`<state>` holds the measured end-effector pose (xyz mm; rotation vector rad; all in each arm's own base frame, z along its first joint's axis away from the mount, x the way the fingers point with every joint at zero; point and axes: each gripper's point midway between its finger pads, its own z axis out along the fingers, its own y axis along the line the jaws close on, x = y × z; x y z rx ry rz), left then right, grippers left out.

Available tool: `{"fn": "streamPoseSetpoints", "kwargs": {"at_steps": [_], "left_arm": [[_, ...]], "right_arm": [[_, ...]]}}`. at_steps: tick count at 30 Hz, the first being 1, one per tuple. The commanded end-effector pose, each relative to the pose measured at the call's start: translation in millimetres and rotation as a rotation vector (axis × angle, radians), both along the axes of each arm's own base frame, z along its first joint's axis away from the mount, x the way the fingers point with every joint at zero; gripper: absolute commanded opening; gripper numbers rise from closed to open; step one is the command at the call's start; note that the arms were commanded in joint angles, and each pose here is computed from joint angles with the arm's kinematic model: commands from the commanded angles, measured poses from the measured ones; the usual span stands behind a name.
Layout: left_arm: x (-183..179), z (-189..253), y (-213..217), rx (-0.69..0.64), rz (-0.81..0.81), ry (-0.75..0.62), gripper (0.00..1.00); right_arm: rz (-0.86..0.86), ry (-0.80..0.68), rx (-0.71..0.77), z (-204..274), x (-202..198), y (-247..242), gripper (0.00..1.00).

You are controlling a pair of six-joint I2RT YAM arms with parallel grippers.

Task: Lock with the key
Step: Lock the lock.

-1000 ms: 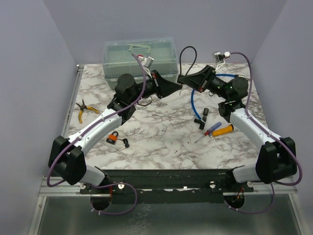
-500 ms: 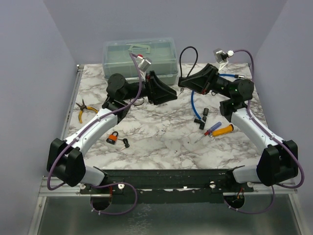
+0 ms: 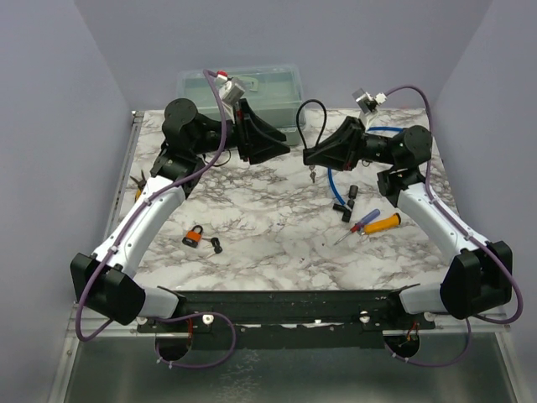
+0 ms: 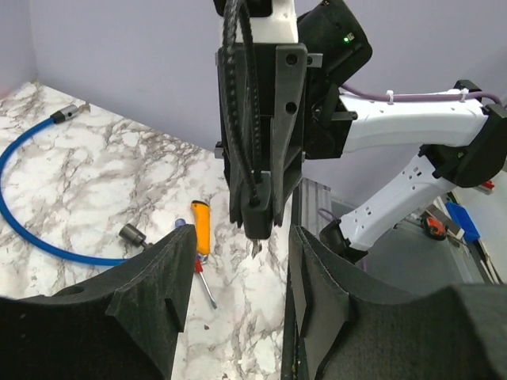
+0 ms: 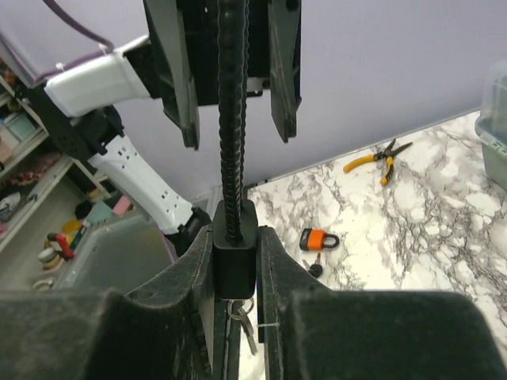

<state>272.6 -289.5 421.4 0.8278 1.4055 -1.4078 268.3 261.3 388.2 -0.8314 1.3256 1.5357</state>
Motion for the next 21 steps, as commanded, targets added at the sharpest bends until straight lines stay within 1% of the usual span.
{"fn": "streamPoseSetpoints", "kwargs": {"at_steps": [1, 5, 12, 17, 21], "left_arm": [[1, 2, -13, 0.01, 0.014, 0.031, 0.55], [-4, 2, -31, 0.006, 0.005, 0.043, 0.54], [-2, 4, -49, -0.019, 0.039, 0.099, 0.45], [2, 4, -51, -0.039, 0.064, 0.13, 0.35], [3, 4, -52, -0.046, 0.065, 0.132, 0.24]], "right_arm": [[0.071, -0.093, -0.043, 0, -10, 2, 0.01], [0.106, -0.107, -0.053, -2, -14, 7, 0.01], [0.136, -0.114, -0.058, -5, -17, 14, 0.01], [0.148, -0.114, -0.058, -7, -19, 16, 0.01], [0.151, -0.101, -0.054, -8, -19, 16, 0.0]]}}
